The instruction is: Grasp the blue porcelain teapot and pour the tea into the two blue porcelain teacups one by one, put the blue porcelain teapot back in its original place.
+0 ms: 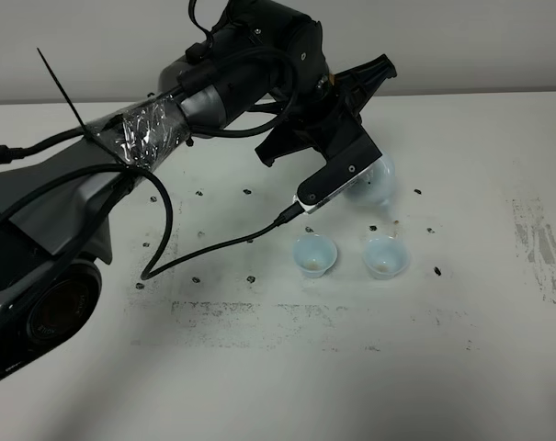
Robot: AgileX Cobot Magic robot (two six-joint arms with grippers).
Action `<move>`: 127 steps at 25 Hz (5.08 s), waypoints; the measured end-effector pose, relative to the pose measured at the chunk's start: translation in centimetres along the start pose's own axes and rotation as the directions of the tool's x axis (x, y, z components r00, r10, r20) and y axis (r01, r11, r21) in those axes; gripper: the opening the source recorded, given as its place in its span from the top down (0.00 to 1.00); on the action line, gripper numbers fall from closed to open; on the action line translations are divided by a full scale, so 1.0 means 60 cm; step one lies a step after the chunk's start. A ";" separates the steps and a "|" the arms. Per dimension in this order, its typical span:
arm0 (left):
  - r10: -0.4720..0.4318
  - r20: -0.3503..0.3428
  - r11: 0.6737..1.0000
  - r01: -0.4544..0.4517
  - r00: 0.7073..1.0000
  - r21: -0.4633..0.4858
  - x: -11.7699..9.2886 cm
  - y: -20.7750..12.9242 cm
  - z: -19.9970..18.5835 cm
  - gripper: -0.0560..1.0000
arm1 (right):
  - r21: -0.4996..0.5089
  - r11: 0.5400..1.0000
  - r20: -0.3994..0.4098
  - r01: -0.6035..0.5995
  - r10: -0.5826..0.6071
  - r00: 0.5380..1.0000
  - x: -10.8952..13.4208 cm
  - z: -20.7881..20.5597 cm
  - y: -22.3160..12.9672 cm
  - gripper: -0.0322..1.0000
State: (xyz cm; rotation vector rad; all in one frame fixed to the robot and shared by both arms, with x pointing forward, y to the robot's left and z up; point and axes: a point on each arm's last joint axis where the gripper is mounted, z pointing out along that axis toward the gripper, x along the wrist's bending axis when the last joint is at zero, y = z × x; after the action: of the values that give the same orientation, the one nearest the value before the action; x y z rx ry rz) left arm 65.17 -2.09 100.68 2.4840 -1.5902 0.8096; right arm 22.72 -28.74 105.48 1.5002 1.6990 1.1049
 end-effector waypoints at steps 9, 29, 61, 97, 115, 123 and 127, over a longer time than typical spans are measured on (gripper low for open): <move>0.038 0.032 0.999 -0.038 0.999 0.012 0.001 0.010 0.001 0.94 | 0.000 1.000 0.000 0.000 0.000 1.000 0.000 0.000 0.000 0.40; 0.140 0.079 0.985 -0.147 0.987 0.086 0.008 0.027 0.013 0.94 | 0.000 1.000 0.000 0.000 0.000 1.000 0.000 0.000 0.000 0.40; 0.210 0.097 0.967 -0.222 0.973 0.127 0.019 0.046 0.012 0.94 | 0.000 1.000 0.000 0.000 0.000 1.000 0.000 0.000 0.000 0.40; 0.233 0.073 0.957 -0.242 0.970 0.161 0.021 0.044 0.031 0.94 | 0.000 1.000 0.000 0.000 0.000 1.000 0.000 0.000 0.000 0.40; 0.241 0.063 0.953 -0.248 0.969 0.172 0.024 0.045 0.031 0.94 | 0.000 1.000 0.000 0.000 0.000 1.000 0.000 0.000 0.000 0.40; 0.238 0.060 0.955 -0.245 0.969 0.167 0.025 0.046 0.031 0.94 | 0.000 1.000 0.000 0.000 0.000 1.000 0.000 0.000 0.000 0.40; 0.219 0.043 0.964 -0.223 0.975 0.144 0.026 0.050 0.031 0.94 | 0.000 1.000 0.000 0.000 0.000 1.000 0.000 0.000 0.000 0.40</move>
State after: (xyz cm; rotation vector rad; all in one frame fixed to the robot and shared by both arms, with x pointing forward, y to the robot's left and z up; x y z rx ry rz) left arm 63.79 -5.38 99.17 2.4517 -1.9094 0.9592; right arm 22.72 -28.74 105.48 1.5002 1.6990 1.1049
